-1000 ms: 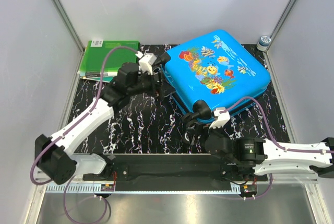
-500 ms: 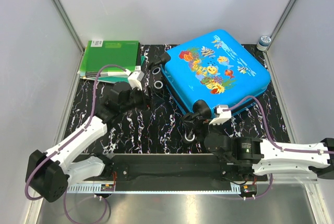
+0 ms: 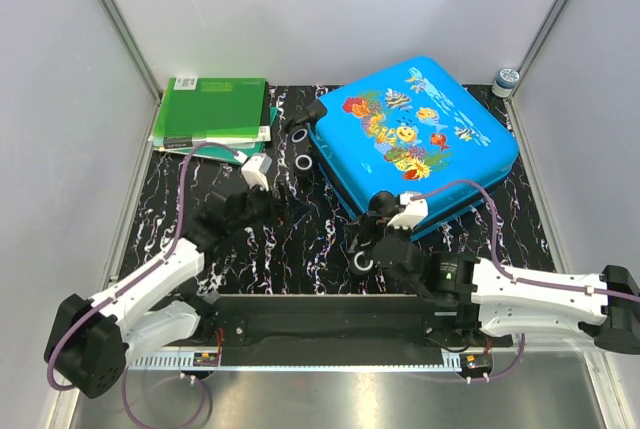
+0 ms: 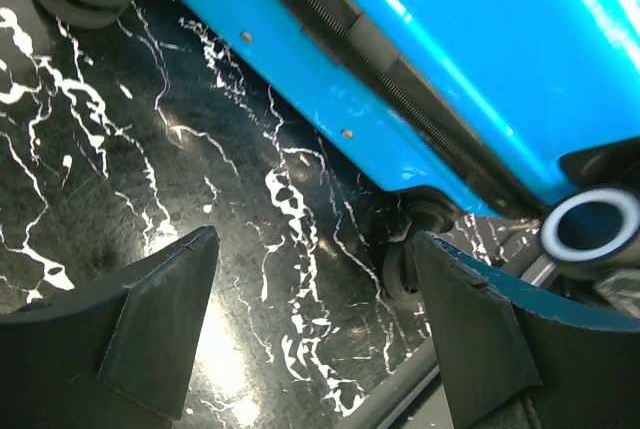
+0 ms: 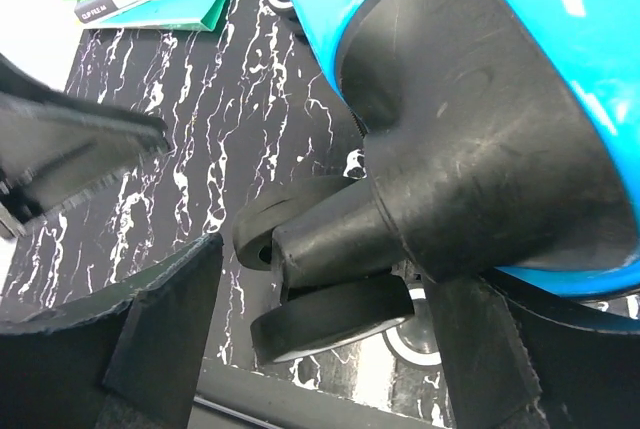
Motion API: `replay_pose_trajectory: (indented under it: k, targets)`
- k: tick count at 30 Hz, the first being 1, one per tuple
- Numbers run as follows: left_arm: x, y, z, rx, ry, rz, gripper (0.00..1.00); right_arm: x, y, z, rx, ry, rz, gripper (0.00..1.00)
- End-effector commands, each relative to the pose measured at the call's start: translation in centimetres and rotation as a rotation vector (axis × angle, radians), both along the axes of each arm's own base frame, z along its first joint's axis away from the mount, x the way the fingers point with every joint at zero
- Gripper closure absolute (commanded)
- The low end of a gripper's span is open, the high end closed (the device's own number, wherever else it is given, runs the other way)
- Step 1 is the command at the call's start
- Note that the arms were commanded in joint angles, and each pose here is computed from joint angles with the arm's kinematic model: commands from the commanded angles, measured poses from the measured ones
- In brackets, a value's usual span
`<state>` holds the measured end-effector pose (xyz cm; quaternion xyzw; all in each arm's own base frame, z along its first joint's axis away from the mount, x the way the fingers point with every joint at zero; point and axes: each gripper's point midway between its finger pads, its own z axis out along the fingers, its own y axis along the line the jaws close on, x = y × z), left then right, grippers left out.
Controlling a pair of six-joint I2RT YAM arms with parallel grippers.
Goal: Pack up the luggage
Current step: Zip the luggage at the center of the board.
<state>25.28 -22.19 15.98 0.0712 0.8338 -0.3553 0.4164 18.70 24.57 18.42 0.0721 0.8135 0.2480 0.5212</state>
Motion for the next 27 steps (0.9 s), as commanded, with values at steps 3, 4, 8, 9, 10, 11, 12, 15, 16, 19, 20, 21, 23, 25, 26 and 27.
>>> replay_pose_trajectory:
  k: [3,4,8,9,10,11,12,15,16,19,20,21,23,25,26,27]
  targets:
    - [-0.3,-0.3,1.3,-0.086,-0.17,-0.007,0.19,0.7,1.1,1.8,0.085,0.021,-0.013,0.27]
    - [-0.4,-0.7,2.0,-0.117,-0.212,-0.021,0.2,0.6,1.3,2.1,0.086,0.025,-0.007,0.35]
    - [-2.2,-2.3,1.6,-0.111,-0.285,-0.077,0.22,0.7,1.8,3.9,0.064,0.025,0.011,0.56]
    - [-2.5,-2.6,1.5,-0.109,-0.295,-0.086,0.22,0.6,2.0,4.1,0.063,0.026,0.019,0.61]
    - [-3.2,-3.4,1.9,-0.122,-0.32,-0.106,0.22,0.7,2.3,4.9,0.069,0.022,0.024,0.65]
    - [-3.5,-3.8,2.1,-0.129,-0.336,-0.119,0.22,0.7,2.4,5.2,0.062,0.02,0.028,0.71]
    - [-4.0,-4.1,1.7,-0.131,-0.338,-0.133,0.22,0.7,2.5,5.6,0.065,0.018,0.034,0.74]
    - [-5.3,-5.8,2.4,-0.176,-0.377,-0.181,0.23,0.8,2.9,6.9,0.074,0.007,0.04,0.85]
    - [-5.9,-6.4,3.0,-0.205,-0.401,-0.198,0.23,0.9,3.0,7.5,0.08,0.002,0.04,0.87]
    - [-6.8,-7.6,2.9,-0.235,-0.414,-0.205,0.24,1.0,2.8,7.9,0.076,-0.005,0.031,0.91]
    - [-7.1,-8.0,2.9,-0.246,-0.414,-0.214,0.24,1.0,2.7,7.9,0.075,-0.007,0.028,0.92]
    - [-7.6,-8.5,2.9,-0.256,-0.415,-0.231,0.24,1.1,2.6,8.0,0.076,-0.01,0.022,0.94]
    - [-8.3,-9.6,2.6,-0.268,-0.43,-0.229,0.24,1.2,2.5,8.2,0.082,-0.014,0.017,0.95]
    - [-8.7,-10.3,2.4,-0.291,-0.441,-0.218,0.24,1.2,2.2,8.5,0.088,-0.022,0.009,0.96]
    - [-9.0,-10.5,1.9,-0.295,-0.436,-0.218,0.25,1.2,2.0,8.5,0.088,-0.022,0.006,0.96]
    - [-8.9,-10.7,2.6,-0.325,-0.458,-0.2,0.25,1.2,1.9,8.6,0.091,-0.025,0.005,0.97]
